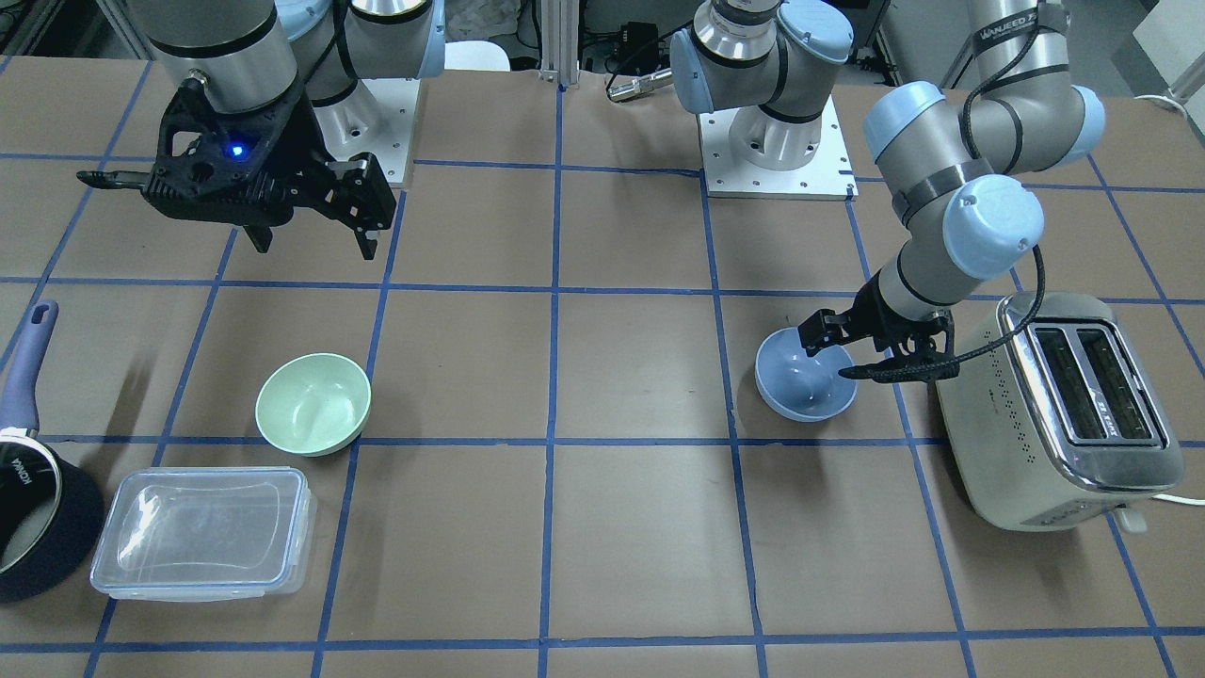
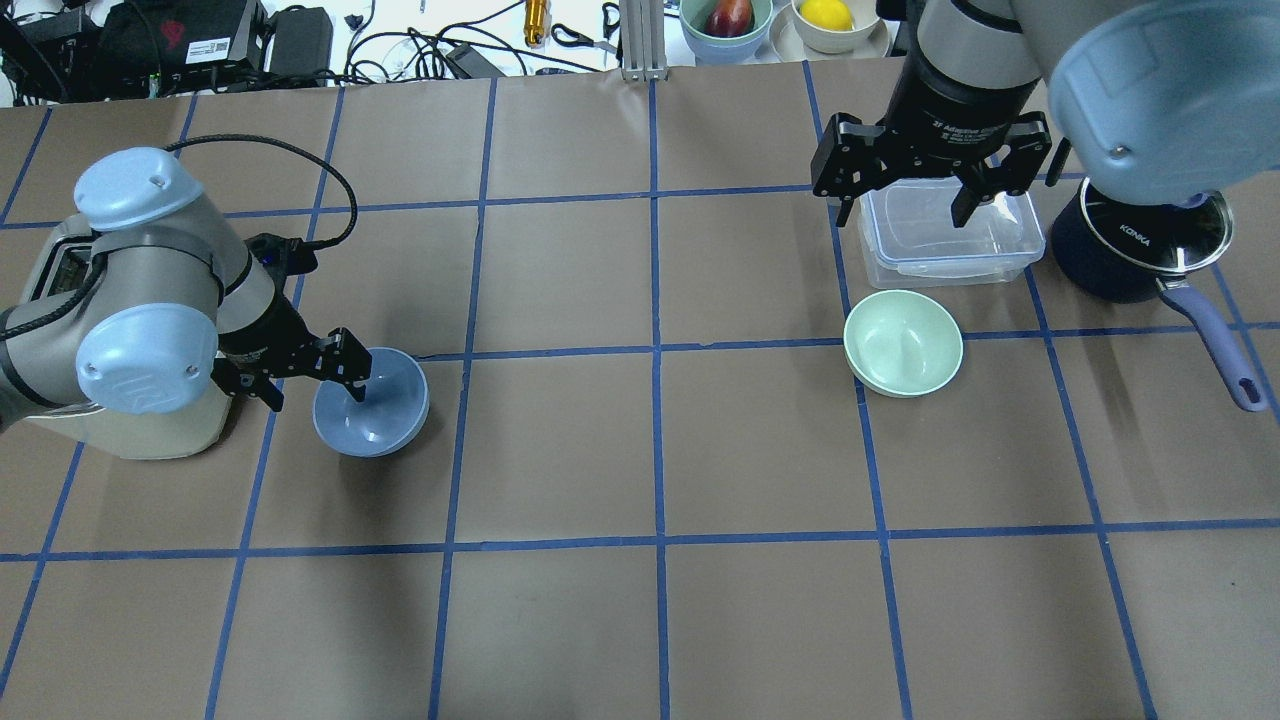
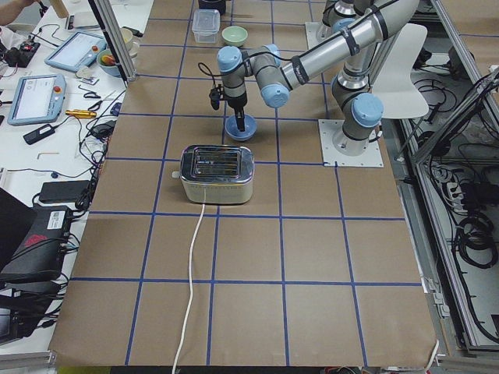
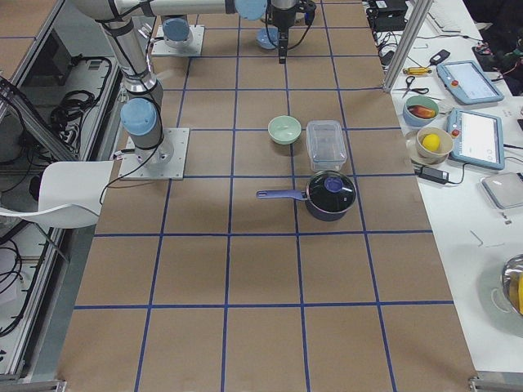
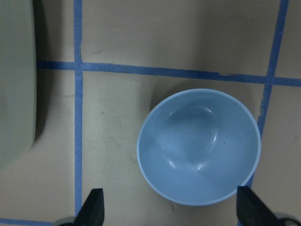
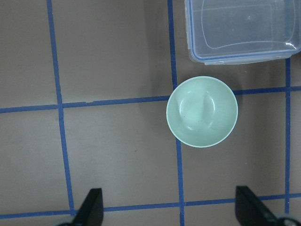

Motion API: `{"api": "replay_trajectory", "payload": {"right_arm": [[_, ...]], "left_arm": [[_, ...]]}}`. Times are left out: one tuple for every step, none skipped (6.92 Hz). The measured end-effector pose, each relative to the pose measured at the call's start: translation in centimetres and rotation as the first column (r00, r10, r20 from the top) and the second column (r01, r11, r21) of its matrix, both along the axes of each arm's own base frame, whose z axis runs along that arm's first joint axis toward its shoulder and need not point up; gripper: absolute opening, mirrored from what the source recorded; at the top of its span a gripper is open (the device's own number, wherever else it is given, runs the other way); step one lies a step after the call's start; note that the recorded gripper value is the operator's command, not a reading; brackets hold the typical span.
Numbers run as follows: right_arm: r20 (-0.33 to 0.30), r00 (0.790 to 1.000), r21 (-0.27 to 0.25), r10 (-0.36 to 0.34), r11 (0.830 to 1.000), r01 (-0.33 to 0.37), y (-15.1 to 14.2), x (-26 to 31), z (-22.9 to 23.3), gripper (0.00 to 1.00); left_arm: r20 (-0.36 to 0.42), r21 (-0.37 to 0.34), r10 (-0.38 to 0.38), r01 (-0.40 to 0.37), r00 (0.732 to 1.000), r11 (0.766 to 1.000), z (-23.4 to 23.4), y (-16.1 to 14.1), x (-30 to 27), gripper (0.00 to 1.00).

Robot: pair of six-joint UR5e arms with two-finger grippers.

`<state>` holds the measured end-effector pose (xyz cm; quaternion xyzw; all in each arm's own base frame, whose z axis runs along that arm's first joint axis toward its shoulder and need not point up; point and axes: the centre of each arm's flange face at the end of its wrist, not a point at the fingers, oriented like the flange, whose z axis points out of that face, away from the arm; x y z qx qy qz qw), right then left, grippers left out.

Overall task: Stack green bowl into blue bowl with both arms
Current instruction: 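Grasp the rim of the light blue bowl with the left gripper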

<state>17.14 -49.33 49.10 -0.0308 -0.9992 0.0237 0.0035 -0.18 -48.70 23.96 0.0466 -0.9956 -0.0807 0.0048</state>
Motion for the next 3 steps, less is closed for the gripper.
{"api": "replay_trajectory", "payload": {"right_arm": [[0.0,1.0,0.0,0.0,1.0,0.0,0.0,0.0,0.0,1.0],[0.0,1.0,0.0,0.0,1.0,0.0,0.0,0.0,0.0,1.0],[0.0,1.0,-0.001,0.0,1.0,0.0,0.0,0.0,0.0,1.0]], "left_arm": [[-0.001,0.007,0.007,-0.007,1.0,1.0,-1.4,-0.2,0.5,0.77],[0.0,0.003,0.015,-0.015,1.0,1.0,-2.6,-0.7,1.0,0.28],[0.0,-0.006,0.021,-0.021,1.0,1.0,-3.3,-1.1,1.4,0.0]]}}
